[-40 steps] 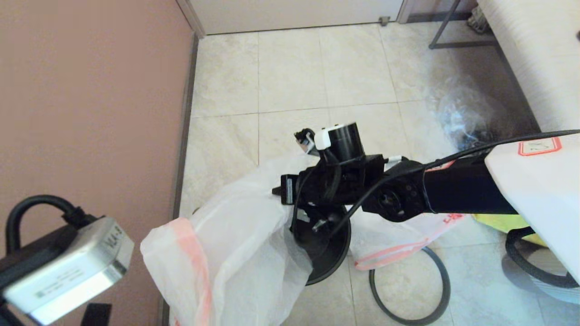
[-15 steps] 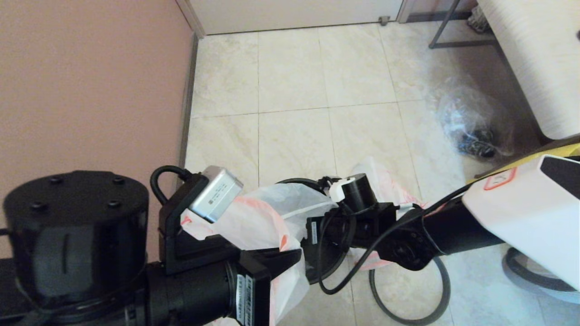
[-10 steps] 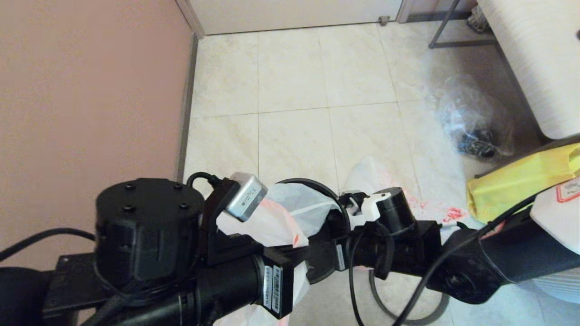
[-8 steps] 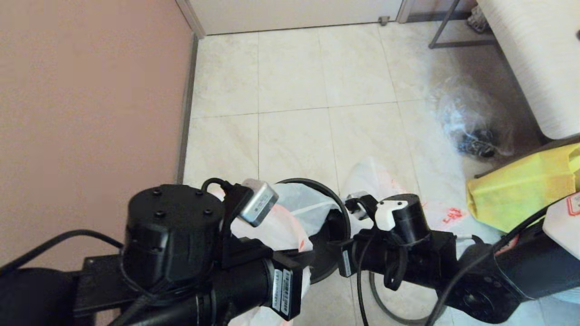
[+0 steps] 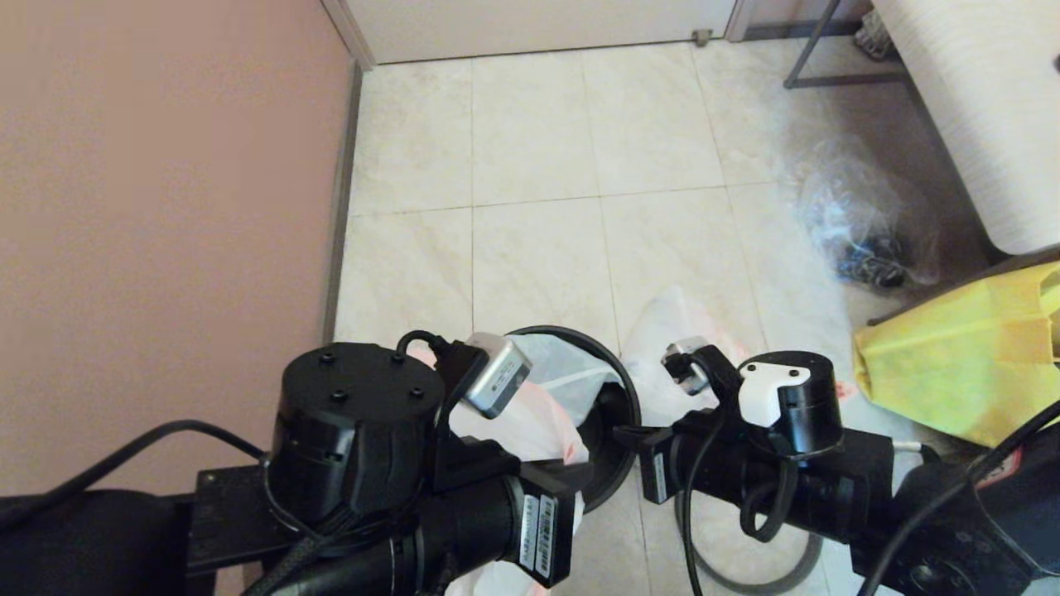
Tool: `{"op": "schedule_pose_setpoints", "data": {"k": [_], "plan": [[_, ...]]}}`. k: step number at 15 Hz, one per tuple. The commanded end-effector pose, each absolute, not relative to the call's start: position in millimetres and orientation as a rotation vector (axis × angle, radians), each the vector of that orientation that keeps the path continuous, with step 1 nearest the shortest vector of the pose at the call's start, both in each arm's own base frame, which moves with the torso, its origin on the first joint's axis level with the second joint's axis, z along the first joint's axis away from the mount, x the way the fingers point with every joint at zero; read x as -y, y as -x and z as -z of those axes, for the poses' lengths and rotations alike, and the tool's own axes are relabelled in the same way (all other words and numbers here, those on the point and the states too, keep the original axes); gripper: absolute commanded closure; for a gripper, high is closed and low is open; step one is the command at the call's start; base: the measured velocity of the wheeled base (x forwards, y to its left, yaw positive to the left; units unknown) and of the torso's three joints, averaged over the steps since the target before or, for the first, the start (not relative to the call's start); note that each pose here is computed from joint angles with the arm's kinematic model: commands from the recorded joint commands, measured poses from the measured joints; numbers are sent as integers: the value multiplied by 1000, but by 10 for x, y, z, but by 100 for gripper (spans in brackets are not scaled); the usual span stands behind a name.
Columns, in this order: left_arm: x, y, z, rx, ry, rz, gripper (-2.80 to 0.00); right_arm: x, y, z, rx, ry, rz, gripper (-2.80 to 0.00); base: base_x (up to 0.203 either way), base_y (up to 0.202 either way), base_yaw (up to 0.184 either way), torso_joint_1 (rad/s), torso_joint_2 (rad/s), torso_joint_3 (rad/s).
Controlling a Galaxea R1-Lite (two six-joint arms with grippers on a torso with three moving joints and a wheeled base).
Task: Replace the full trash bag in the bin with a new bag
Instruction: Put the new garbage bag on the trash can
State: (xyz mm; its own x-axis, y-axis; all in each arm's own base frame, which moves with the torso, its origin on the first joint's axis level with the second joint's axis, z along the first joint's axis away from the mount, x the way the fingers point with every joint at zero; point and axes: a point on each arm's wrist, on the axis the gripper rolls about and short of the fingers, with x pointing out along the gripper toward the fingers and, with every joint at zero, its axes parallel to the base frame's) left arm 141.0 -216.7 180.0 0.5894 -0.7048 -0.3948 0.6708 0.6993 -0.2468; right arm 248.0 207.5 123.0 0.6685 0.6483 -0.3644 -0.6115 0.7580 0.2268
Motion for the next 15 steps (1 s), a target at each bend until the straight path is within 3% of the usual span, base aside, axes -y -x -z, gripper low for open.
{"op": "schedule_pose_setpoints", "data": {"k": [1,4,6,15], "plan": [[2174,-1414,-1812,-488,78,800,0,-2005,-2412,-1356,-441,-89,-709,0,0,0,0,0,0,0],[2280,-1506,-1821,-474,75,753,0,-1790,-2285,-1482,-479,-4,-657,0,0,0,0,0,0,0],[2427,-1639,-1725,-480,51,681,0,-1703,-2301,-1534,-438,33,-510,0,0,0,0,0,0,0],[2536,-1831,-1647,-481,45,605,0,-1410,-2256,-1548,-416,155,-433,0,0,0,0,0,0,0]]}}
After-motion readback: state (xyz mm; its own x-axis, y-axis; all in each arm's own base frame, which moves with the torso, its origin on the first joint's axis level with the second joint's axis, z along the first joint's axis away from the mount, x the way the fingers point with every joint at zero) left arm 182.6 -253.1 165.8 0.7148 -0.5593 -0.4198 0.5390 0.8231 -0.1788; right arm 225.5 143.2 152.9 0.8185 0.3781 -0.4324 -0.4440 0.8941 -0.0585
